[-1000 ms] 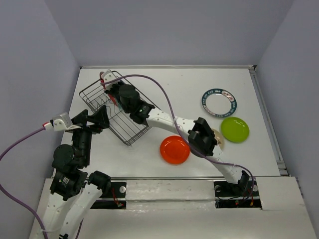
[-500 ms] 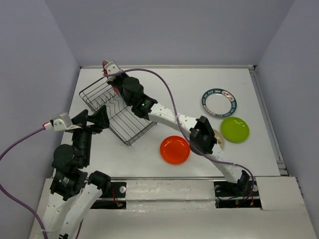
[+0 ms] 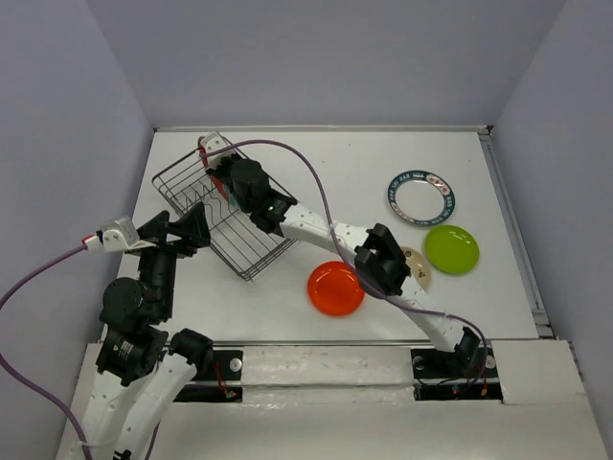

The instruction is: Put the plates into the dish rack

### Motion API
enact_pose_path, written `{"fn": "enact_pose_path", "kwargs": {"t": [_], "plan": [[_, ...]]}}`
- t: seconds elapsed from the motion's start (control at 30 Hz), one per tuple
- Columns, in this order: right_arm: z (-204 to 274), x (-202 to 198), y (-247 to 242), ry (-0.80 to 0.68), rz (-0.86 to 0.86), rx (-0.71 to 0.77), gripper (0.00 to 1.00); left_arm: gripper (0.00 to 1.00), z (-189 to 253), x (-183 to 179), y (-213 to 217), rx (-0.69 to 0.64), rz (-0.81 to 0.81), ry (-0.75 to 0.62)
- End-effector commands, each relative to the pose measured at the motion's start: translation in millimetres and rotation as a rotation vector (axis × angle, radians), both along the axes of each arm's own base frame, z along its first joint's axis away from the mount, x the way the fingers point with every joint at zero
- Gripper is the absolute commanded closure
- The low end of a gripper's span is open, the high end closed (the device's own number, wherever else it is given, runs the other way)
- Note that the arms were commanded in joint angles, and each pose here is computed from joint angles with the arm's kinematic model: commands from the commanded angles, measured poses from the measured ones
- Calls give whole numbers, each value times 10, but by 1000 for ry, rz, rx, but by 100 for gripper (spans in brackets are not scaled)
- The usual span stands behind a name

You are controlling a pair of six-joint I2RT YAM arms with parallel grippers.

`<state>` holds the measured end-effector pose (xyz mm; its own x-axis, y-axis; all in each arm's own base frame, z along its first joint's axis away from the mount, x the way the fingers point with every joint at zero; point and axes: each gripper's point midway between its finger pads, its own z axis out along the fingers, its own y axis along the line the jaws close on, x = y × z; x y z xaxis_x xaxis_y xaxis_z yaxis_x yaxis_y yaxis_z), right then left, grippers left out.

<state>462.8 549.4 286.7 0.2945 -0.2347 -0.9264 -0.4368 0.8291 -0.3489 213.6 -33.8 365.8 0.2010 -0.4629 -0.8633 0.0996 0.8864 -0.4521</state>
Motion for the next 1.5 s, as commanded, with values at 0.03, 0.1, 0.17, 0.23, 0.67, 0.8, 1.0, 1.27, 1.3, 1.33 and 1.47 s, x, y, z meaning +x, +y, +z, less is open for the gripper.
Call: {"fn": "enact_pose_path", "kwargs": {"t": [0.03,0.1,0.17,0.23,0.67,0.8,1.0,1.27,1.3,1.33,1.47], "plan": [[733,-70,-121,-107,20,216,93,1,108,-10,32,-8,14,-40],[644,-83,-77,-94,42,196,93,1,109,-10,31,-10,13,-40],[602,-87,-61,-82,49,185,93,1,109,-10,29,-10,12,-40],[564,-80,-63,-70,45,182,93,1,102,-8,23,-7,9,-39],[792,-212,-485,101,16,263,19,1,59,29,-24,0,-7,-24],[1005,-477,-1230,184,-30,345,20,1,43,34,-80,6,-34,-21],[79,-253,-3145,585,-204,682,38,1,78,32,-159,3,-73,-39],[-1016,-363,-5168,744,-546,986,48,1,51,55,-292,16,-131,-31],[-1065,-302,-5418,732,-596,996,47,1,48,60,-290,20,-129,-30],[-1091,-268,-5533,729,-614,988,47,1,48,59,-293,20,-130,-30],[-1351,-117,-6138,770,-718,997,43,1,55,48,-335,25,-150,-32]]}}
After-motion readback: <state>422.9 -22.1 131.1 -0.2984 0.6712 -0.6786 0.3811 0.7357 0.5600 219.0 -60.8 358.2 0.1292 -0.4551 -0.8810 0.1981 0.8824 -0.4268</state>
